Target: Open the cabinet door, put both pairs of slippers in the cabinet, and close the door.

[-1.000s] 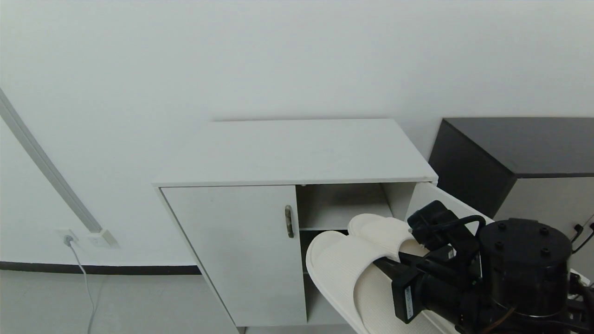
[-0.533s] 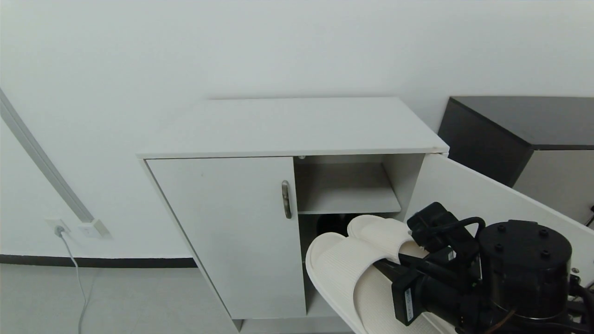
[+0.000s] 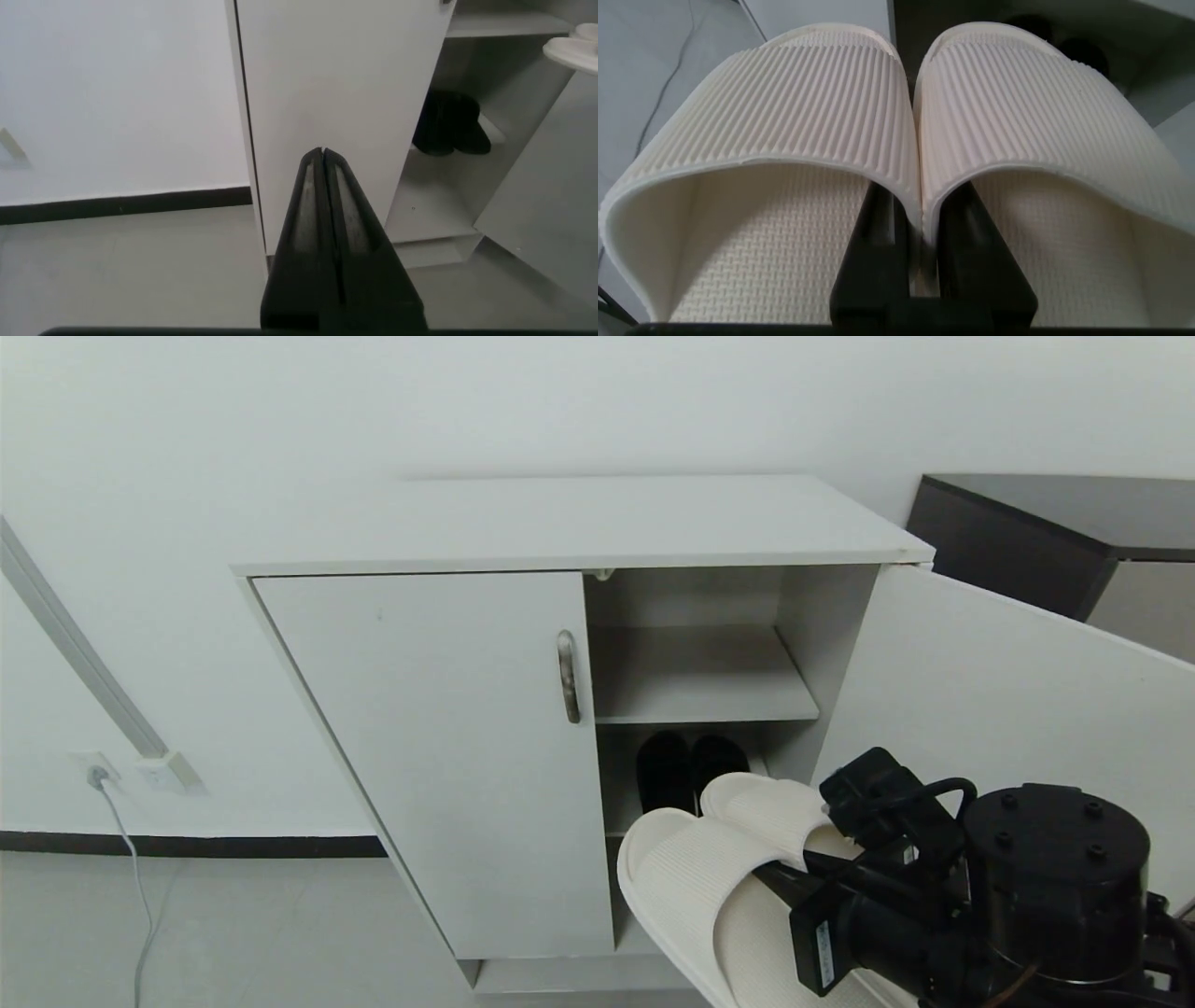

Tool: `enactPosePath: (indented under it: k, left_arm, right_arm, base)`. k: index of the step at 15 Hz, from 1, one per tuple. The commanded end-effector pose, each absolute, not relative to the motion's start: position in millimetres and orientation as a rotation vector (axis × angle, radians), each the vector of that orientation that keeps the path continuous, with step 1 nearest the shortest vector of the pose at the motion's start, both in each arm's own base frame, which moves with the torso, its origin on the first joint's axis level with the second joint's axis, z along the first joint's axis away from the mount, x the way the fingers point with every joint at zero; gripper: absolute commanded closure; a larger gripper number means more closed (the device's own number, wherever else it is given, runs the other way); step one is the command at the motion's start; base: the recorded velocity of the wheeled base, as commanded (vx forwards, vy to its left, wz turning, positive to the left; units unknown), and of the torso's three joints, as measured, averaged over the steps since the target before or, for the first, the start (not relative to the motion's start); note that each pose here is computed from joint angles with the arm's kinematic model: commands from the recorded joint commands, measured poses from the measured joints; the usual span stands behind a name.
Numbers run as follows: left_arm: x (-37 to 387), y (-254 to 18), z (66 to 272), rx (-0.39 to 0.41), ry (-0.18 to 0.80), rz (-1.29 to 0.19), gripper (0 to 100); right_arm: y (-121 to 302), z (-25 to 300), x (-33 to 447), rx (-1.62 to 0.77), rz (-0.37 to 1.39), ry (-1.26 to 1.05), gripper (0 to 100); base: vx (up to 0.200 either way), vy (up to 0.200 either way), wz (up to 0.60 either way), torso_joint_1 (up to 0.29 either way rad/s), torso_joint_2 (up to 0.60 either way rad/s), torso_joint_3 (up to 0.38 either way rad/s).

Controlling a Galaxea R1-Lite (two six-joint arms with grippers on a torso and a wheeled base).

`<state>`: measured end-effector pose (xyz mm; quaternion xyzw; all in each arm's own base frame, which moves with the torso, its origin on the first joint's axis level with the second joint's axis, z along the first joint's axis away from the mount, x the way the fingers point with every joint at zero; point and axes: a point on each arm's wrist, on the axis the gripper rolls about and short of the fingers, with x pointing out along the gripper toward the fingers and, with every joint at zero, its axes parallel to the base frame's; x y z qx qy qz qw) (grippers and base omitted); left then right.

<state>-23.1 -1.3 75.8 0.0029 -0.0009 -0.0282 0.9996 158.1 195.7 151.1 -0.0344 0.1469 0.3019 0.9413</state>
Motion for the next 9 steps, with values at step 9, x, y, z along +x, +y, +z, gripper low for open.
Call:
enactPosePath:
  k: [9]
  left_arm:
    - [-23.0,-1.2,75.7,0.005,0.000,-0.055,100]
  right_arm:
    - [197.1,145.7,158.2,-0.082,0.624,0.285,100]
  base:
    - [0.000,0.000,0.00,-0.044,0.39,0.346]
